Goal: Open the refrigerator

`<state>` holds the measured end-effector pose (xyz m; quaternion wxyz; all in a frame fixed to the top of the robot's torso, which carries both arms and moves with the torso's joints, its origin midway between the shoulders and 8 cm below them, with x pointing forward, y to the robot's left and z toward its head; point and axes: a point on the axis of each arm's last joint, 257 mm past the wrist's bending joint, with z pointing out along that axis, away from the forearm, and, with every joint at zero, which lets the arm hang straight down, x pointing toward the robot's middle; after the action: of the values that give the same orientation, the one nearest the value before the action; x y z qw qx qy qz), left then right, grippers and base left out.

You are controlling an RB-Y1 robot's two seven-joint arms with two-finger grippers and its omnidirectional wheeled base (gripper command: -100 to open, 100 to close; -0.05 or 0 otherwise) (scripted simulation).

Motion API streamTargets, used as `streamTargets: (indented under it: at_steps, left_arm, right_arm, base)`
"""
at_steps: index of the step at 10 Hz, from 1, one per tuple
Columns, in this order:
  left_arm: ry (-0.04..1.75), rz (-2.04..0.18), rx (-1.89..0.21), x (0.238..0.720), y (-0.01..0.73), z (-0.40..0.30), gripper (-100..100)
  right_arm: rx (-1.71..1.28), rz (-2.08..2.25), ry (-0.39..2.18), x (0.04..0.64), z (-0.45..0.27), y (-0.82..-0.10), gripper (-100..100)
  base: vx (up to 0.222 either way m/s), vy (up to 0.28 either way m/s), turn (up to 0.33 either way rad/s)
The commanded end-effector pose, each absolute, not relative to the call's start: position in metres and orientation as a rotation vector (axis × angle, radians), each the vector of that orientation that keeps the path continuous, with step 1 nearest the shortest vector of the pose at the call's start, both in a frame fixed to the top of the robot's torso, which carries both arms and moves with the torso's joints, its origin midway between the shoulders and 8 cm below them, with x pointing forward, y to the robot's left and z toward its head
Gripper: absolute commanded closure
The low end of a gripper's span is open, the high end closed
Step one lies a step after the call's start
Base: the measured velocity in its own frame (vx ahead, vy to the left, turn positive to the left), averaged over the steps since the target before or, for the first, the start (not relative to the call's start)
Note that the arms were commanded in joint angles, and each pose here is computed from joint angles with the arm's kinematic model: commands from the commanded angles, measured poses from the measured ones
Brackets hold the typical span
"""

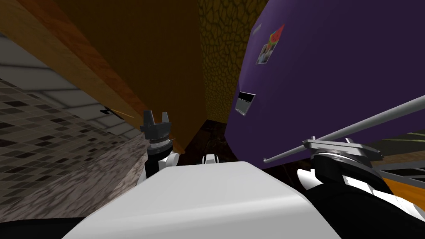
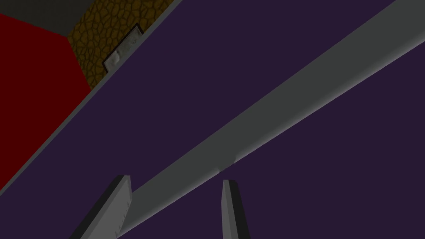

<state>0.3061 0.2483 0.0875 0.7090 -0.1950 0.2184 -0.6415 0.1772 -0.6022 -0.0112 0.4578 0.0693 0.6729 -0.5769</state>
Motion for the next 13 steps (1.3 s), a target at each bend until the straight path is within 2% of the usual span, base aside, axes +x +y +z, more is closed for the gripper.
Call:
streamTargets:
  at_steps: [1, 7, 8, 13]
  left_arm:
    - [0.485, -1.424, -0.433, 0.306, 0.248, 0.087, 0]
    - [0.485, -1.424, -0.433, 0.306, 0.248, 0.087, 0]
    - [0.485, -1.424, -0.433, 0.306, 0.248, 0.087, 0]
    - [0.485, -1.424, -0.433, 0.306, 0.248, 0.087, 0]
  right_arm:
    - [0.206, -1.452, 1.662, 0.166, -0.010, -0.609, 100]
    - [0.314, -1.544, 1.669, 0.131, -0.008, -0.628, 100]
    - [0.338, -1.562, 1.675, 0.124, 0.002, -0.636, -100]
    - [0.379, -1.597, 1.677, 0.111, 0.029, -0.649, -100]
  base:
    - [0.071, 0.220, -0.035]
    - [0.103, 0.250, -0.043]
    - [0.015, 0.107, 0.093]
    - [-0.046, -0.006, 0.096]
